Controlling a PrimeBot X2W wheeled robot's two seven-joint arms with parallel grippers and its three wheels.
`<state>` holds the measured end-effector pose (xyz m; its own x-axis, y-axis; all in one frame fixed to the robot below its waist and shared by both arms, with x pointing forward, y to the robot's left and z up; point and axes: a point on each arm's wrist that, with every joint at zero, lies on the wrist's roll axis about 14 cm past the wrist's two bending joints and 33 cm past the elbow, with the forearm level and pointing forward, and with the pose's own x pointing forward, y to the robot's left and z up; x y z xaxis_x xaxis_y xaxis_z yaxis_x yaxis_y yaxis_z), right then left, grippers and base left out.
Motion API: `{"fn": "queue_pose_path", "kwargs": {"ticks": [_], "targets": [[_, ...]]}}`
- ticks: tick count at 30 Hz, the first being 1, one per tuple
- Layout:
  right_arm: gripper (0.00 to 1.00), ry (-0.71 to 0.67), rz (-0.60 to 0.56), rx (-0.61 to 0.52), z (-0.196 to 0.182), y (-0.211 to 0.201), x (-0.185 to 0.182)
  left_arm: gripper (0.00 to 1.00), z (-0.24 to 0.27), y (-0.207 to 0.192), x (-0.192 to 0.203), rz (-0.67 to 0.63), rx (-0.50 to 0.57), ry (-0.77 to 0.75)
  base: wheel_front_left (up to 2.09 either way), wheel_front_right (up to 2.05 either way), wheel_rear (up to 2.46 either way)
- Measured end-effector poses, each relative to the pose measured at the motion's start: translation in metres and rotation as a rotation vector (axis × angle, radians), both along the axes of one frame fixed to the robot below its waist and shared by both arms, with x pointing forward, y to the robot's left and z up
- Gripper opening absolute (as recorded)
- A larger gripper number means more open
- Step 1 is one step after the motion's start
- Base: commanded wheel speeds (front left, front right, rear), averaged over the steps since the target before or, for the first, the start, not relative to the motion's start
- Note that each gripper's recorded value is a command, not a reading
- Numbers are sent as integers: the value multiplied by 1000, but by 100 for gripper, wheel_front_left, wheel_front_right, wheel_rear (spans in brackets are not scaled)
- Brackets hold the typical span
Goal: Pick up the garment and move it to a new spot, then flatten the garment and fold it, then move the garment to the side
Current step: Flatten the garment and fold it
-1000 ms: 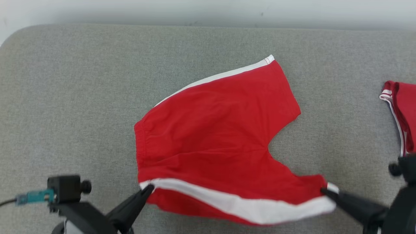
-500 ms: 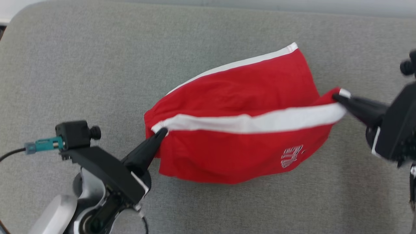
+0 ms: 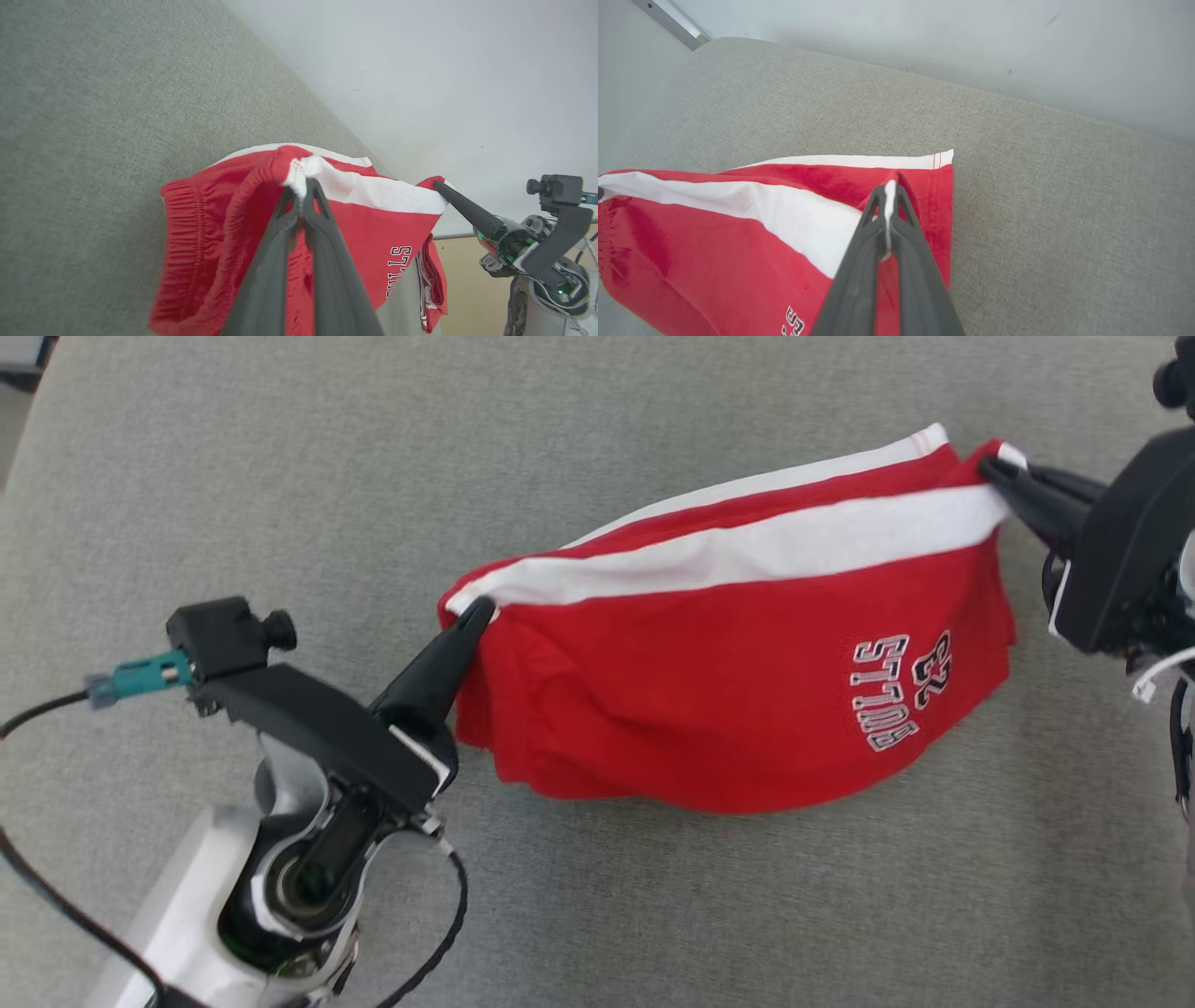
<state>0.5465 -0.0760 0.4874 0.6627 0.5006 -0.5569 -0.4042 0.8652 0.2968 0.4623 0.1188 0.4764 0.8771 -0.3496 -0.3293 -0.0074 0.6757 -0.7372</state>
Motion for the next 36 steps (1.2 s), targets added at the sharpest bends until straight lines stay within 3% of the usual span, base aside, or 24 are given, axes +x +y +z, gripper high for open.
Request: {"fn": "queue_pose_path", "kwargs": {"ticks": [16,17,18,19,20,27,36], "targets": [[0,-70,-25,-3,-13,17,41,0,-16,5,22,27,64,17,0,0,0],[21,-77,-25,-1,-14,18,43,0,-17,6,23,28,67,20,0,0,0],[49,-100,-28,11,-11,20,46,4,-17,5,25,28,66,19,0,0,0],[58,-107,-32,21,-10,22,48,33,-18,5,25,30,64,20,0,0,0],[100,-106,-34,25,-11,23,49,100,-18,6,26,38,67,14,0,0,0],[100,-119,-46,65,-11,29,51,100,-14,10,29,36,115,-33,0,0,0],[100,-255,-90,55,32,14,51,100,26,29,29,88,229,-230,0,0,0]]}}
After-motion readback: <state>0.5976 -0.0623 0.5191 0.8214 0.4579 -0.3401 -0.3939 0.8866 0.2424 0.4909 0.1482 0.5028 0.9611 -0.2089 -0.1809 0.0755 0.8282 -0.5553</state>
